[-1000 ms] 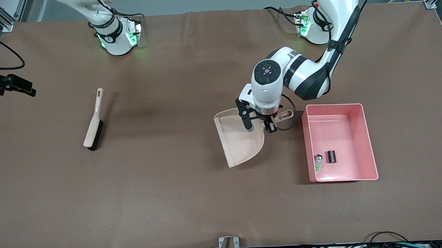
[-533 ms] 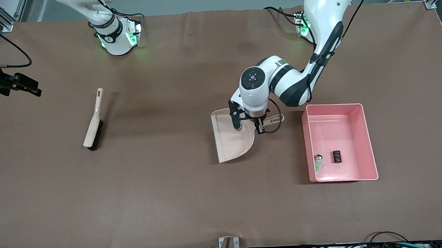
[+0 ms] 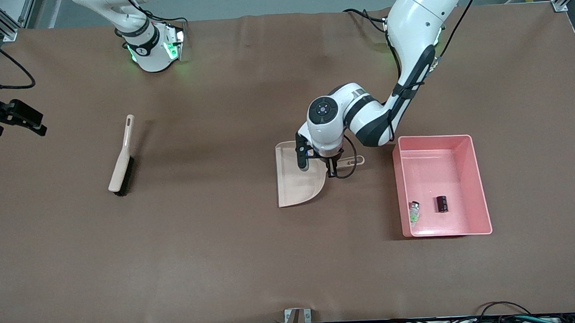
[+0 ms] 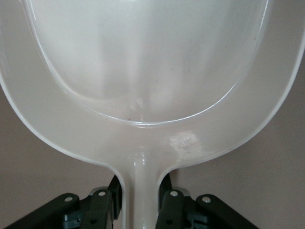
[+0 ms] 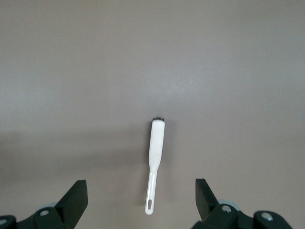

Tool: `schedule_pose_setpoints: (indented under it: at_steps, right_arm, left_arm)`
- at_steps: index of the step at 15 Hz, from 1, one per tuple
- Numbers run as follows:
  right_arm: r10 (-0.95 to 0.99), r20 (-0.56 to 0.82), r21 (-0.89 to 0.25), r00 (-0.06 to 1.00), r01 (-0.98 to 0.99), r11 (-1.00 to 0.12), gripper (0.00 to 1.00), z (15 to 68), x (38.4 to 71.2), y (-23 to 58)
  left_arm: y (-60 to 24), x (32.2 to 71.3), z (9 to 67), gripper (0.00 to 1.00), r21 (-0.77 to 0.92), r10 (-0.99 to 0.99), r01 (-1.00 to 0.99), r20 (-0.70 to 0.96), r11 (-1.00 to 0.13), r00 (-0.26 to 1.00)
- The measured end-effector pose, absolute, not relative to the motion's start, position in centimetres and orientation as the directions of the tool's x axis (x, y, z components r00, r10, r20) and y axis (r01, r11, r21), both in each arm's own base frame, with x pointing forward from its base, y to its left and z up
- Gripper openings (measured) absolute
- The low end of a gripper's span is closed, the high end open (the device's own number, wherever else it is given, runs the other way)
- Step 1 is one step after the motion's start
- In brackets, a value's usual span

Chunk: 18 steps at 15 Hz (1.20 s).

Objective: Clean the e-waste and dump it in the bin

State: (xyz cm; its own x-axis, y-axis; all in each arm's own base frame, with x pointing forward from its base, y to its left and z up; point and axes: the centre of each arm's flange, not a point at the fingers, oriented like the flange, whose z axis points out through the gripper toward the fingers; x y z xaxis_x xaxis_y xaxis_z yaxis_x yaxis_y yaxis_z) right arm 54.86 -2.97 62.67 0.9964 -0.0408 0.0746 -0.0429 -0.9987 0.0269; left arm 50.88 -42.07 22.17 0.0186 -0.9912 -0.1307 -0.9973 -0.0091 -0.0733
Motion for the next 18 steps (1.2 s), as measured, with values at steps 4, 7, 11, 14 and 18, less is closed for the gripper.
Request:
schedule_pose_setpoints:
  at_steps: [4,7,11,14,18]
  right_arm:
    - [-0.029,0.063,0.028,0.998,-0.031,-0.999,1.00,61.3,57.0,-2.4]
    - [-0.018,0.066,0.029,0.998,-0.020,-0.999,1.00,59.9,58.8,-1.8]
    - [-0.014,0.076,0.029,0.997,-0.016,-0.999,1.00,60.2,59.3,-1.5]
    - [-0.015,0.078,0.029,0.997,-0.018,-0.999,1.00,60.5,59.3,-1.6]
    - [-0.018,0.066,0.029,0.998,-0.020,-0.999,1.00,61.3,58.9,-1.8]
  left_arm:
    - [-42.6,50.8,22.3,0.38,-0.085,-0.994,-0.996,-0.112,0.002,0.008]
    - [-43.2,50.7,22.7,0.62,-0.101,-0.996,-0.995,-0.094,0.004,0.005]
    - [-42.2,53.3,25.4,1.00,-0.159,-0.996,-0.987,-0.075,-0.036,0.049]
    - [-38.4,57.7,31.8,1.00,-0.218,-0.980,-0.956,0.007,-0.195,0.198]
    - [-30.6,61.8,41.7,1.00,-0.205,-0.884,-0.863,0.186,-0.462,0.429]
